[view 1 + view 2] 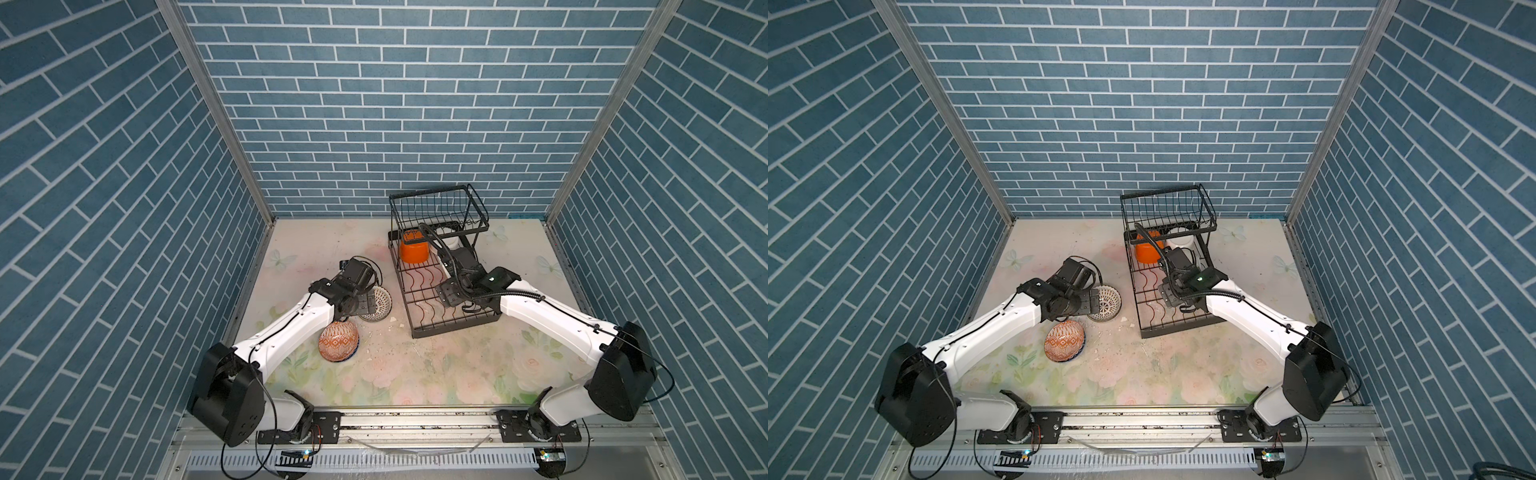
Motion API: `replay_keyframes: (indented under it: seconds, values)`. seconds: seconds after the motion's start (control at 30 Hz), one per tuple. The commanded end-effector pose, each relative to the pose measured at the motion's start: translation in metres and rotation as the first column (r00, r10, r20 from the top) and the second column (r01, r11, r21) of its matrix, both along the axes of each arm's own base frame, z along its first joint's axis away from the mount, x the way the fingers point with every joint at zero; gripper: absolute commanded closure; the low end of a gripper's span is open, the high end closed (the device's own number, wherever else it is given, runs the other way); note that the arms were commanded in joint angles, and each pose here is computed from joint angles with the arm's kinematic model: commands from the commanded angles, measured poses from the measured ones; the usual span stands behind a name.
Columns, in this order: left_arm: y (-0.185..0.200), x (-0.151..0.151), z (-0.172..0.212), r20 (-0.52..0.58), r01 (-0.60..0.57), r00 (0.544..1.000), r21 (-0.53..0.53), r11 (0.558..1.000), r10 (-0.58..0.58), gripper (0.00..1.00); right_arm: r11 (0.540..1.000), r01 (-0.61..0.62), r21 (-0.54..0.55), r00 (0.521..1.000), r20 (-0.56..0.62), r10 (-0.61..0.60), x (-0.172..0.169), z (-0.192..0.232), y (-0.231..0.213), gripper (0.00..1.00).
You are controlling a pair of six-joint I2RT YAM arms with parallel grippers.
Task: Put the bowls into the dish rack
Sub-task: 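Withdraw the right gripper from the rack while the left gripper lowers to the maroon-patterned bowl, then close the left gripper on the rim of the maroon-patterned bowl and lift it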
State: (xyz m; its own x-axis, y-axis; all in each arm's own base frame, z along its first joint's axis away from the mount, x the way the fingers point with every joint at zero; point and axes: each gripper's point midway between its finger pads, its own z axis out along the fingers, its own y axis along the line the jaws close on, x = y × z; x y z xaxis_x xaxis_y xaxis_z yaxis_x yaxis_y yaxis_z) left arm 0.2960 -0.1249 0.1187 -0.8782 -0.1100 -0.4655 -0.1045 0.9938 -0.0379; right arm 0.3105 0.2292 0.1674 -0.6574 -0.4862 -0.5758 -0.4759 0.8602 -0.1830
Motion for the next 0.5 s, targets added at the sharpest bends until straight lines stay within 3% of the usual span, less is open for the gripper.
replay_keyframes:
  seconds: [0.0, 0.13, 0.47]
  values:
    - [0.005, 0.005, 0.0, -0.014, 0.004, 1.0, 0.039, 0.999, -0.003, 0.04, 0.999, 0.019, 0.042, 1.0, -0.025, -0.018, -0.006, -0.006, 0.001, 0.18]
    - [0.001, 0.011, -0.008, -0.043, 0.016, 0.999, 0.044, 0.999, -0.014, 0.09, 0.999, 0.009, 0.044, 0.999, -0.033, -0.007, -0.005, -0.009, 0.004, 0.19]
    - [-0.008, 0.021, -0.031, -0.107, 0.026, 0.994, 0.048, 0.998, -0.021, 0.4, 0.998, -0.008, 0.056, 0.999, -0.051, 0.011, -0.006, -0.013, 0.01, 0.21]
